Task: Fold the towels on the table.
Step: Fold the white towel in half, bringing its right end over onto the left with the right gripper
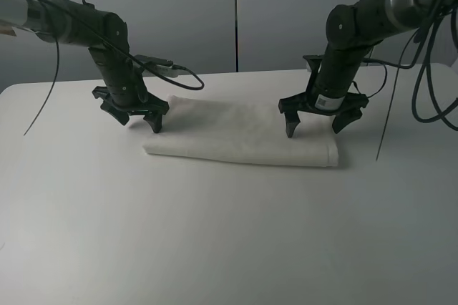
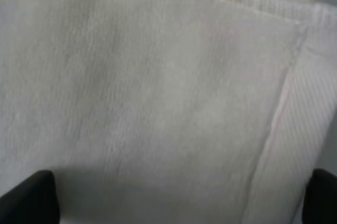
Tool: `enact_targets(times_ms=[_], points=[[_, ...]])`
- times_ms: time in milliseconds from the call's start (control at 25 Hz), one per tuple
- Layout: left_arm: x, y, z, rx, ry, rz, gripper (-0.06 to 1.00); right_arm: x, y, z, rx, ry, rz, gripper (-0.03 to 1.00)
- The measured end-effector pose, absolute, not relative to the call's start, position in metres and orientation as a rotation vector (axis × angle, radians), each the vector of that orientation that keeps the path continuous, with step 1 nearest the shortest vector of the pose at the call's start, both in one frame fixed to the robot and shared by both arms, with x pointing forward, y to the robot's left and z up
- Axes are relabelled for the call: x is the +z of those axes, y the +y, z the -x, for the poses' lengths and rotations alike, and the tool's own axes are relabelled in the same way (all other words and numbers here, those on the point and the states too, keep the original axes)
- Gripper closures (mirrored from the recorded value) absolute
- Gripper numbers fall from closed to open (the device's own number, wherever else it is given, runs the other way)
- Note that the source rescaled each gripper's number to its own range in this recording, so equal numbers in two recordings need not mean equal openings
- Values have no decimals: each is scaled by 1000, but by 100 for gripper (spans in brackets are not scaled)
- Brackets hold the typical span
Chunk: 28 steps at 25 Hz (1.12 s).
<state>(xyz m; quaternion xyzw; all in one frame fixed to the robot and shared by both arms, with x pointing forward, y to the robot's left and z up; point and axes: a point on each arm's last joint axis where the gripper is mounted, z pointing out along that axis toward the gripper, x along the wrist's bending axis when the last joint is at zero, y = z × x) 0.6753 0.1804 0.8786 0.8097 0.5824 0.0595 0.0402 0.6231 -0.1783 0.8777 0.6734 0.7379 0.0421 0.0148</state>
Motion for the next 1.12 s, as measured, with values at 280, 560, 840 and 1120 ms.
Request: enact_targets(times_ms=[280, 560, 840, 1120], points=[[879, 180, -675, 183, 1772, -2490, -3, 871, -178, -626, 139, 2300, -2075, -3], [879, 180, -675, 182, 1773, -2491, -3, 865, -178, -627, 137, 2307, -2064, -3], [878, 180, -675, 182, 1773, -2491, -3, 861, -175, -629, 149, 2307, -2095, 36], [878, 180, -675, 177, 1775, -2486, -3, 861, -168, -627, 193, 2301, -2140, 93]])
